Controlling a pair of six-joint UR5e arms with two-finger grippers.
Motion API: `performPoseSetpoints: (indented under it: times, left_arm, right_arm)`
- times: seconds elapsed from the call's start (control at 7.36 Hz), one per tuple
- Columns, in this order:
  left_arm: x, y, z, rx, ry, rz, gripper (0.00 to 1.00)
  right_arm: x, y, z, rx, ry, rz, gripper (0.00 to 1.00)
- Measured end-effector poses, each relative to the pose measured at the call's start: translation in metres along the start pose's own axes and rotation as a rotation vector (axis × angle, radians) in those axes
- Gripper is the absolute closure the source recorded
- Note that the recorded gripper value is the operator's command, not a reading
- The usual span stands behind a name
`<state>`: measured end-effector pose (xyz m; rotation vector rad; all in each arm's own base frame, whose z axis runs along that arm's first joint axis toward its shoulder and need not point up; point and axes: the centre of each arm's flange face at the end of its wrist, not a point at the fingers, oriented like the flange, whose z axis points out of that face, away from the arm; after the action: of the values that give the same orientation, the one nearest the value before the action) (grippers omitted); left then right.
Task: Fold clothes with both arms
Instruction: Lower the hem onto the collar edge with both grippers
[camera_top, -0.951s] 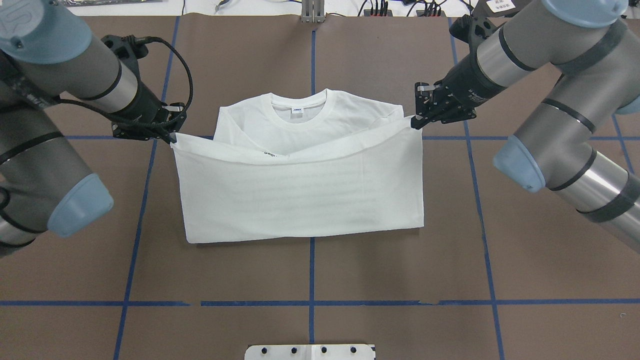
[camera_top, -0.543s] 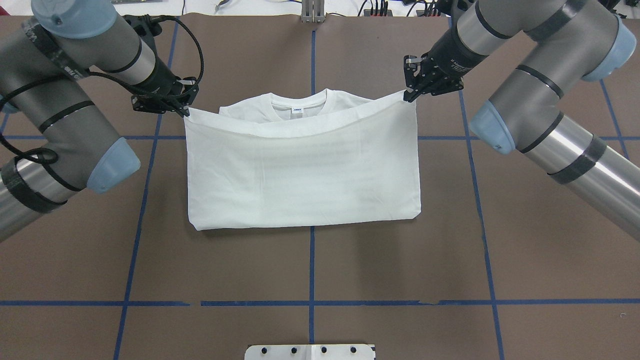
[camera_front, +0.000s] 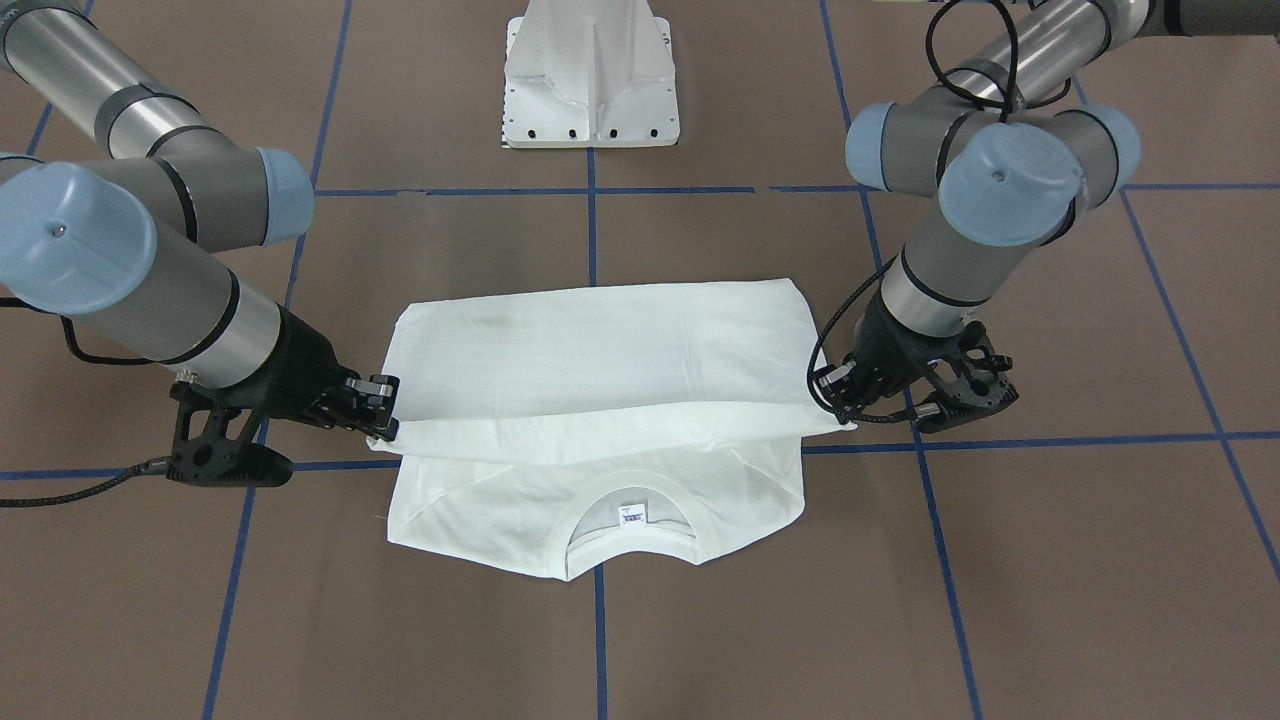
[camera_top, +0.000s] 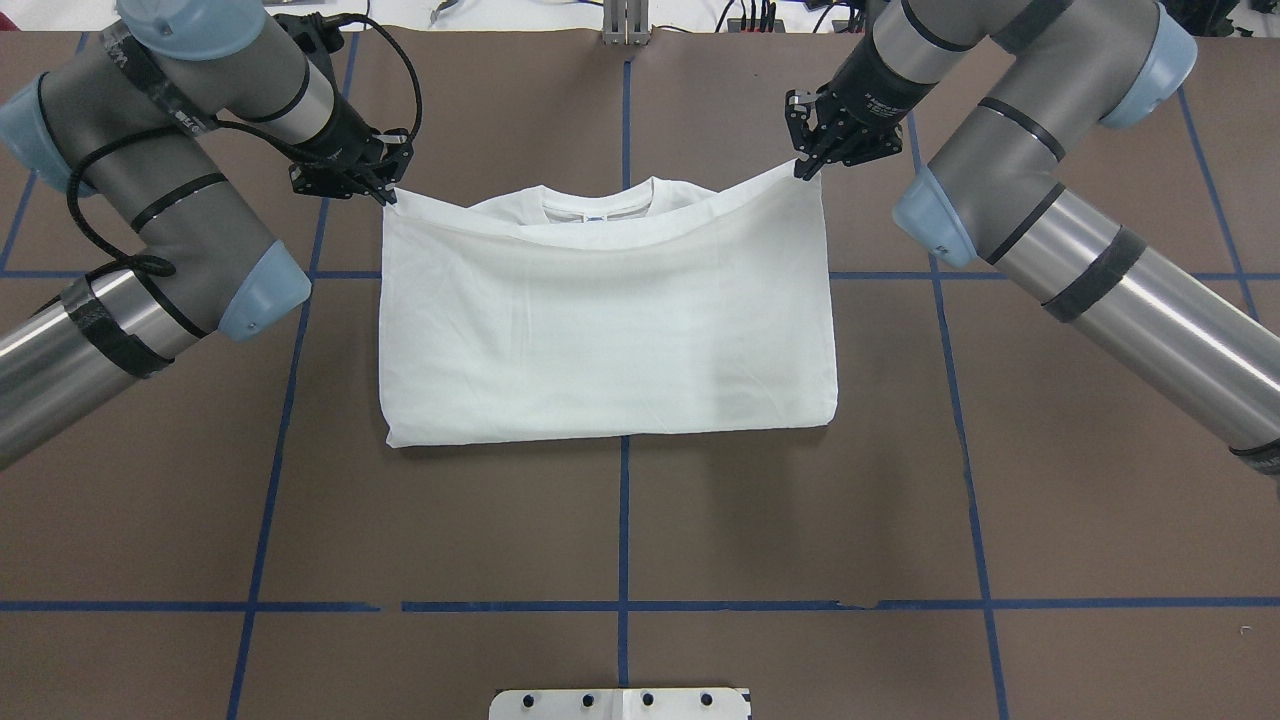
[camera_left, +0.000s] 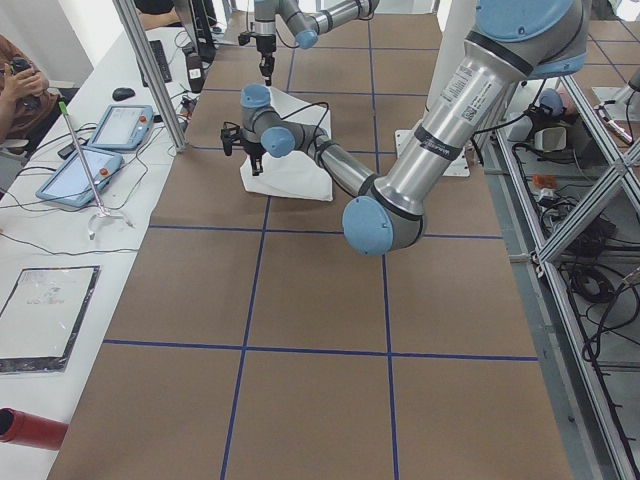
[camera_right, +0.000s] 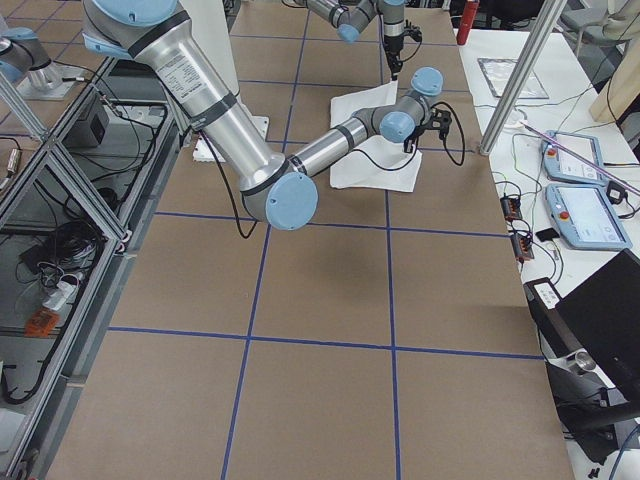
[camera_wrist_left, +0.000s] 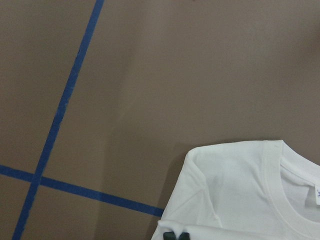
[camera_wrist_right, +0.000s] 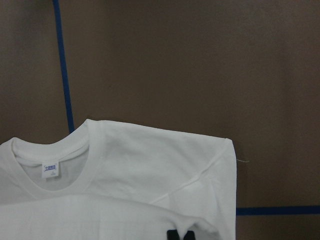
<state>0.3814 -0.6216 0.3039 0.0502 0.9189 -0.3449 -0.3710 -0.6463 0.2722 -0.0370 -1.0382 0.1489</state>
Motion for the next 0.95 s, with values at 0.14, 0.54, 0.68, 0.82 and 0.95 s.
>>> performPoseSetpoints:
  times: [0.14, 0.54, 0.68, 0.82, 0.95]
  left_arm:
    - [-0.001, -0.009, 0.013, 0.003, 0.002, 0.000, 1.00]
    - [-0.006, -0.020, 0.032, 0.007, -0.006, -0.005, 1.00]
    - [-0.007, -0.020, 0.034, 0.008, -0.010, -0.006, 1.00]
    - [-0.007, -0.020, 0.034, 0.008, -0.010, -0.006, 1.00]
    - [-0.006, -0.020, 0.033, 0.009, -0.009, -0.007, 1.00]
  right_arm:
    - [0.006, -0.006, 0.008, -0.001, 0.018, 0.004, 1.00]
    - [0.026, -0.018, 0.026, -0.001, 0.063, 0.003, 1.00]
    - [0.027, -0.020, 0.027, -0.001, 0.068, 0.003, 1.00]
    - [0.027, -0.020, 0.028, -0.001, 0.068, 0.002, 1.00]
    - [0.024, -0.019, 0.028, -0.001, 0.066, -0.002, 1.00]
